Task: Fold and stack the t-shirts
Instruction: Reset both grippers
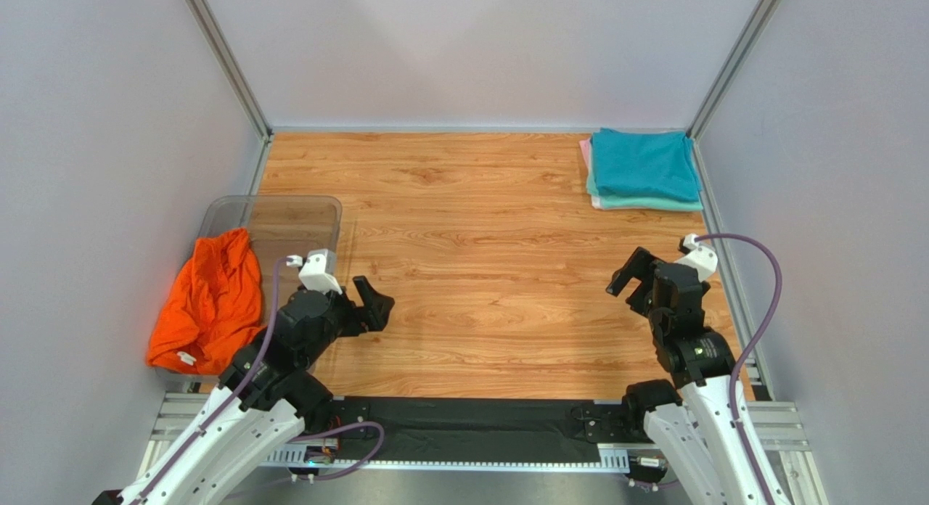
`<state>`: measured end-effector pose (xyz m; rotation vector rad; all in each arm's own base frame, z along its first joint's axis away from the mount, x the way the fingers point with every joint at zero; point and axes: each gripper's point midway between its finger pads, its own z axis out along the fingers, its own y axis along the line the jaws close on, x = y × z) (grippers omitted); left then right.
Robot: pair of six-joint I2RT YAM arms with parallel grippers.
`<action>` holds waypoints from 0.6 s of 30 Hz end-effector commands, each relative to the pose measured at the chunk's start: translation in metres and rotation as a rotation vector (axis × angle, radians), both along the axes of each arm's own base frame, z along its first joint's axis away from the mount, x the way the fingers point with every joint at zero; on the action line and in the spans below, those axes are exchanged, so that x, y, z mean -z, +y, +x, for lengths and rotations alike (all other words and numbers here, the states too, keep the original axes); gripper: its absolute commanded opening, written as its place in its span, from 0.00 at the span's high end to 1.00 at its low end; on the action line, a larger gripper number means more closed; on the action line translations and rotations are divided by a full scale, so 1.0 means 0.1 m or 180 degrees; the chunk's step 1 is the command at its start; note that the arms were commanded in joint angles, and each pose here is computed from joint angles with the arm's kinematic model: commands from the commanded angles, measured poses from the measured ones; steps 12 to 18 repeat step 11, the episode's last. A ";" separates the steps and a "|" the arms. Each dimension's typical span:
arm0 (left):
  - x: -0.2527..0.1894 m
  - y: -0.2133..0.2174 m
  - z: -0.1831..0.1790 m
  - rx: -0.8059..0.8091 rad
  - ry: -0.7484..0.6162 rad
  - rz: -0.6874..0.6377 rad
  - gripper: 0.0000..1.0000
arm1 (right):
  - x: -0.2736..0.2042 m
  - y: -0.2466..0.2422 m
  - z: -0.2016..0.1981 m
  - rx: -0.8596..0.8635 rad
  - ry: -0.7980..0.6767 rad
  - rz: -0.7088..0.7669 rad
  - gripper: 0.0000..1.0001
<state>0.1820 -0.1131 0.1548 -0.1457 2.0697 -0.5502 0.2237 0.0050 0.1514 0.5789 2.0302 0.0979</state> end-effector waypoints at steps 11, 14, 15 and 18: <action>-0.07 0.00 0.01 0.0006 -0.0112 -0.0038 0.00 | -0.13 -0.01 -0.03 0.0091 -0.0275 0.0128 0.00; -0.07 0.00 0.01 0.0006 -0.0112 -0.0038 0.00 | -0.13 -0.01 -0.03 0.0091 -0.0275 0.0128 0.00; -0.07 0.00 0.01 0.0006 -0.0112 -0.0038 0.00 | -0.13 -0.01 -0.03 0.0091 -0.0275 0.0128 0.00; -0.07 0.00 0.01 0.0006 -0.0112 -0.0038 0.00 | -0.13 -0.01 -0.03 0.0091 -0.0275 0.0128 0.00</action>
